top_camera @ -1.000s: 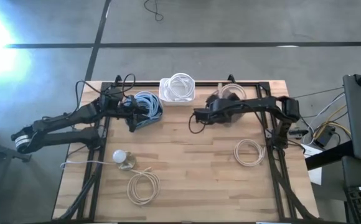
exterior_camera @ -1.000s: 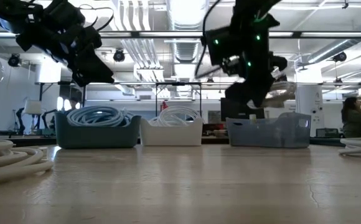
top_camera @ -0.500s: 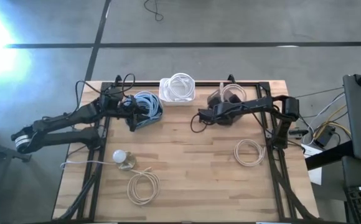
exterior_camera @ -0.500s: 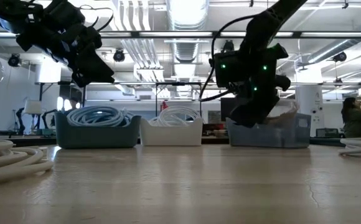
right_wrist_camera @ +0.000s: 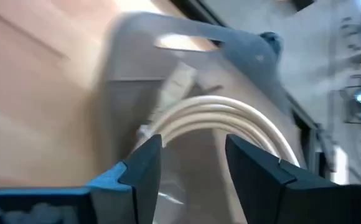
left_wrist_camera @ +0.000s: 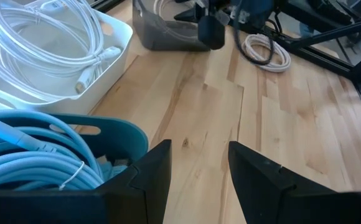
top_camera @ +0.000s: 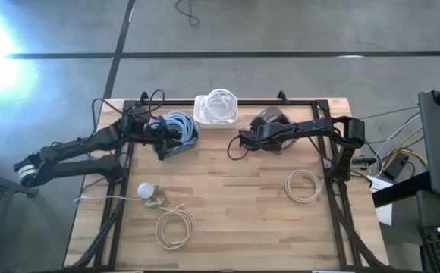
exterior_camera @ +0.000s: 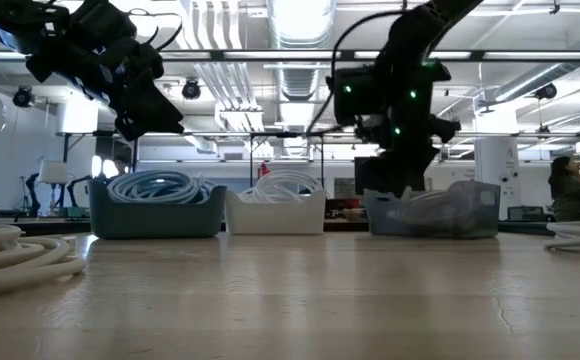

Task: Sort HDMI cables
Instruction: Put the top brown HDMI cable into the black bin

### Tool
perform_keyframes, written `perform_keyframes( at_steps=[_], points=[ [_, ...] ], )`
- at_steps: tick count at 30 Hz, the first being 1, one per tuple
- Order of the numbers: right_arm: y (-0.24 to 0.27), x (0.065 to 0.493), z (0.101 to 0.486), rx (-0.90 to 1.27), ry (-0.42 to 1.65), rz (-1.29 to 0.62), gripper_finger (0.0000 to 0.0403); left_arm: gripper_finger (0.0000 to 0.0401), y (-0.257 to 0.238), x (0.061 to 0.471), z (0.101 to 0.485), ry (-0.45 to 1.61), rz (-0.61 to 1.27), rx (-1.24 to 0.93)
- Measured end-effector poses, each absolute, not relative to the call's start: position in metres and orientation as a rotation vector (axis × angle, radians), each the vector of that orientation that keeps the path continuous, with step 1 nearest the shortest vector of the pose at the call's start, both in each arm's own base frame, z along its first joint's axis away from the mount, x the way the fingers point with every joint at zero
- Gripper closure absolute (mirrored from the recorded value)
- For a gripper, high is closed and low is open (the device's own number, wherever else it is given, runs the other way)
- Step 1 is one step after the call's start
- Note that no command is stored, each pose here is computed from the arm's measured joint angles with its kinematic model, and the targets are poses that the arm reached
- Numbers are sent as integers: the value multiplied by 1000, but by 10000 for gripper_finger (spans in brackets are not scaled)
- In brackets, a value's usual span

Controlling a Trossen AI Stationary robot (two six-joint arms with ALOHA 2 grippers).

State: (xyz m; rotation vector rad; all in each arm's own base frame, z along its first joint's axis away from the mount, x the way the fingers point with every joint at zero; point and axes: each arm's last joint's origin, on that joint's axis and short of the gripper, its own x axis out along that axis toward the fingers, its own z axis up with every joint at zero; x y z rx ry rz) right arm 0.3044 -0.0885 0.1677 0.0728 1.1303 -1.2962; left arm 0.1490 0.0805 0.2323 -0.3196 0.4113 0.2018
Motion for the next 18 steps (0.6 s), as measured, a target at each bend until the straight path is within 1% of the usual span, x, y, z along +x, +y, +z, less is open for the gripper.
perform_keyframes(
  at_steps=[6,11,14,18],
  points=[
    [-73,326,192,133,1121,-1150,226,238,81,149,232,411,202,-320],
    [-45,342,215,196,1112,-1013,230,238,81,149,232,411,202,-320],
    [-22,345,225,250,1100,-992,231,238,81,149,232,411,202,-320],
    [13,336,232,305,1163,-997,232,238,81,149,232,412,202,-320]
  ],
)
